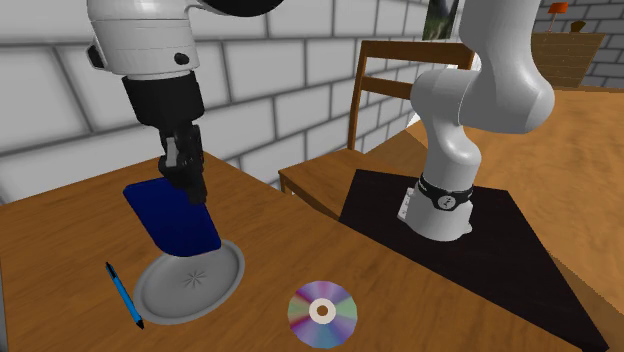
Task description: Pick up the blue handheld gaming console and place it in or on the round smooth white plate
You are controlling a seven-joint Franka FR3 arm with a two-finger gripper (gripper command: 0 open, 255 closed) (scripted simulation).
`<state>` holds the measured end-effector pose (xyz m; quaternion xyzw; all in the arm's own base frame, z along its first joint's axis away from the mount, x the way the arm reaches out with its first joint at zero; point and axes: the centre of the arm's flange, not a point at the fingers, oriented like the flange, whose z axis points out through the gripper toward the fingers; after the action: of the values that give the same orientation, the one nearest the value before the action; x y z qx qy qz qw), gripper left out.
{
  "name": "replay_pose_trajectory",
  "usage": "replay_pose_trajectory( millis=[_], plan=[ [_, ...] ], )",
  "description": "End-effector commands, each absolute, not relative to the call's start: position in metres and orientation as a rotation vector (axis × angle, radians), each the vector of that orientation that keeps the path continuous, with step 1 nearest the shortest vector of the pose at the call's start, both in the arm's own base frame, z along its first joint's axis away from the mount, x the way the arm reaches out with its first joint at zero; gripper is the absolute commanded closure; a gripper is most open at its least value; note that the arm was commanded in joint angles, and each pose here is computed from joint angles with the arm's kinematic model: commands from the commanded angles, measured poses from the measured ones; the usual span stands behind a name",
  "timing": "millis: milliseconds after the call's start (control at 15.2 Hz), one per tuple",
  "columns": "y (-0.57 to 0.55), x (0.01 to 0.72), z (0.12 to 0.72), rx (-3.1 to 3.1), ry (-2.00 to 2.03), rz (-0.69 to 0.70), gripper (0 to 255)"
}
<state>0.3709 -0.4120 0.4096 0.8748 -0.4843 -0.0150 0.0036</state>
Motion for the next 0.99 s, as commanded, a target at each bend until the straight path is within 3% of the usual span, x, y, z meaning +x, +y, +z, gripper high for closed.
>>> replay_pose_trajectory(
  millis=[0,924],
  plan=[
    [-0.412,0.372,0.399,2.742,-1.518,-0.046,255],
    [-0.412,0.372,0.364,2.742,-1.518,-0.046,255]
  ],
)
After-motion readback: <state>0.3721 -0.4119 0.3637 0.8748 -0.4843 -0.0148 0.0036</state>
